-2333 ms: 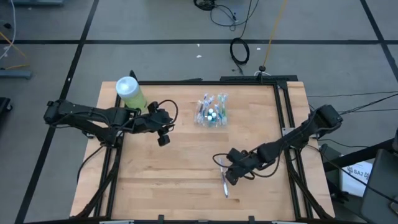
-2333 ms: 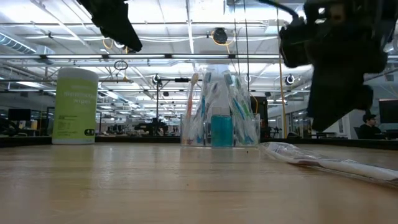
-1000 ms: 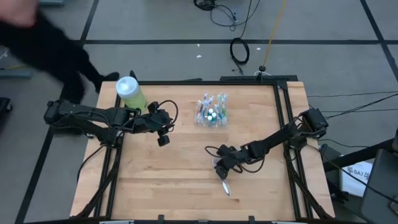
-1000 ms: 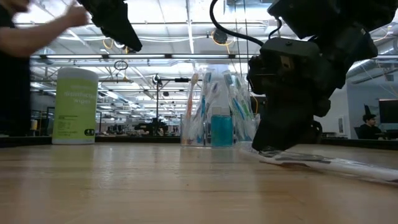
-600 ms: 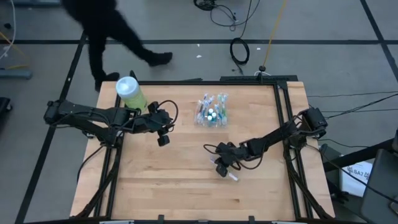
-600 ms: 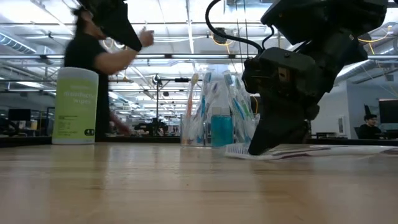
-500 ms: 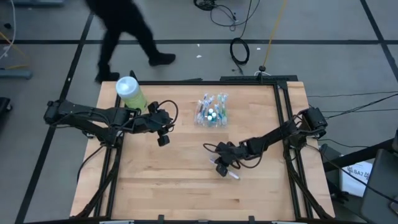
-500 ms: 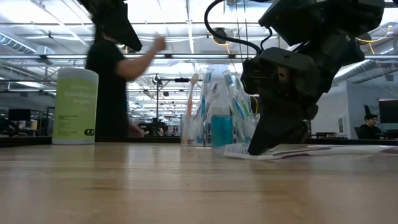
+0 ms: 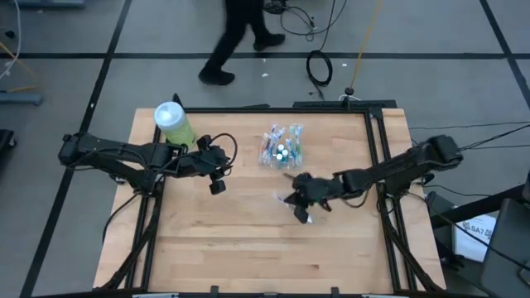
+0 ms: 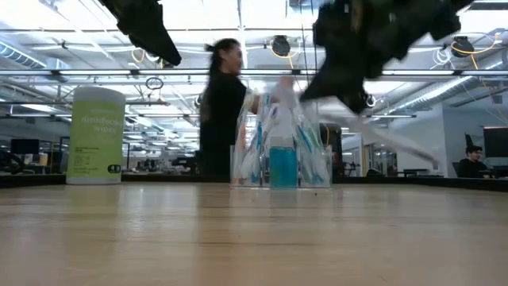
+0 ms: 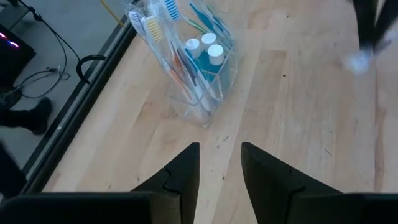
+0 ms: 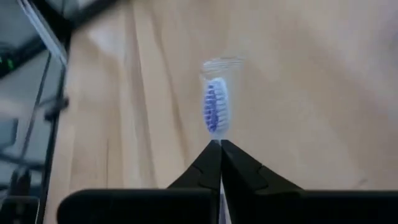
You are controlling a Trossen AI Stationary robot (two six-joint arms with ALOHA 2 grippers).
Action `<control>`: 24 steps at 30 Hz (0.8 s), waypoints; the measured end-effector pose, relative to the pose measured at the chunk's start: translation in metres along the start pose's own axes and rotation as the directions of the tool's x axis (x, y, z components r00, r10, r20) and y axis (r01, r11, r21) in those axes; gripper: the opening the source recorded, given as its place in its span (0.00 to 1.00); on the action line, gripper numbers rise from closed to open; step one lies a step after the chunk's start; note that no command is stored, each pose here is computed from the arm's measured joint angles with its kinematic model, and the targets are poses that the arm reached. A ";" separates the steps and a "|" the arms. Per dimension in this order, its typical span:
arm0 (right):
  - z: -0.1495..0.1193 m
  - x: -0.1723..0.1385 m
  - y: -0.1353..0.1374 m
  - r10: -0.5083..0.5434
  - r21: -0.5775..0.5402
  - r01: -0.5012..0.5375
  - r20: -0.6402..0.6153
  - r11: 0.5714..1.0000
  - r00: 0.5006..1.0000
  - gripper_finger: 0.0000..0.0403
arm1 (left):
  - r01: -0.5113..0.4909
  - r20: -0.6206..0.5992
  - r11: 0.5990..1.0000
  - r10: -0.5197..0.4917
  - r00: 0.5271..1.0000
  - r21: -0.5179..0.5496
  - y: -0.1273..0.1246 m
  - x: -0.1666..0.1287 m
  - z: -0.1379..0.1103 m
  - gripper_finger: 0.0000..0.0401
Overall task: Pick & Place toothbrushing station
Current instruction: Put the violet toothbrush into the transparent organizer
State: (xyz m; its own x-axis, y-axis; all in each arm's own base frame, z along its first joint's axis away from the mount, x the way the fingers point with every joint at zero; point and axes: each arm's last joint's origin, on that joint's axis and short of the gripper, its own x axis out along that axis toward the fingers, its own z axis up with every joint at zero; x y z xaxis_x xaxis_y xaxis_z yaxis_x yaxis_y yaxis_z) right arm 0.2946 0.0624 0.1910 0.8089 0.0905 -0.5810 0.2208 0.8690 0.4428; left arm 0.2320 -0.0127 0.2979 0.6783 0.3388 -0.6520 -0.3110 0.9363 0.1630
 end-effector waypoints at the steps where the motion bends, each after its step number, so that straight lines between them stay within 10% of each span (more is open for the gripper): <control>1: 0.006 -0.008 0.001 -0.006 -0.025 0.007 0.044 1.000 0.999 0.00 | 0.000 0.000 1.000 0.000 1.000 0.005 0.000 0.000 0.000 0.30; 6: 0.037 -0.052 0.006 -0.123 -0.137 0.182 0.355 0.974 0.927 0.00 | 0.000 0.000 1.000 0.000 1.000 0.012 0.000 0.000 0.000 0.30; 12: 0.066 -0.089 0.010 -0.304 -0.088 0.508 0.710 0.857 0.635 0.00 | 0.000 0.000 1.000 0.000 1.000 0.012 0.000 0.000 0.000 0.30; 18: 0.062 -0.083 -0.015 -0.260 -0.049 0.556 0.847 0.830 0.463 0.00 | 0.000 0.001 1.000 0.000 1.000 0.012 0.000 0.000 0.000 0.30; 24: 0.032 -0.063 -0.060 -0.329 0.040 0.578 0.853 0.815 0.405 0.00 | 0.000 0.001 1.000 0.000 1.000 0.015 0.000 0.000 0.000 0.30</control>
State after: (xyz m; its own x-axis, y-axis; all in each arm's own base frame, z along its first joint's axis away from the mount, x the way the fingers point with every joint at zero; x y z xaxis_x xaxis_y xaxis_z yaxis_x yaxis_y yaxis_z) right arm 0.2473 -0.0113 0.2228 0.7197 -0.6644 0.2017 0.6695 0.7410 0.0521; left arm 0.2321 -0.0127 0.2979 0.6790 0.3390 -0.6512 -0.3013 0.9375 0.1740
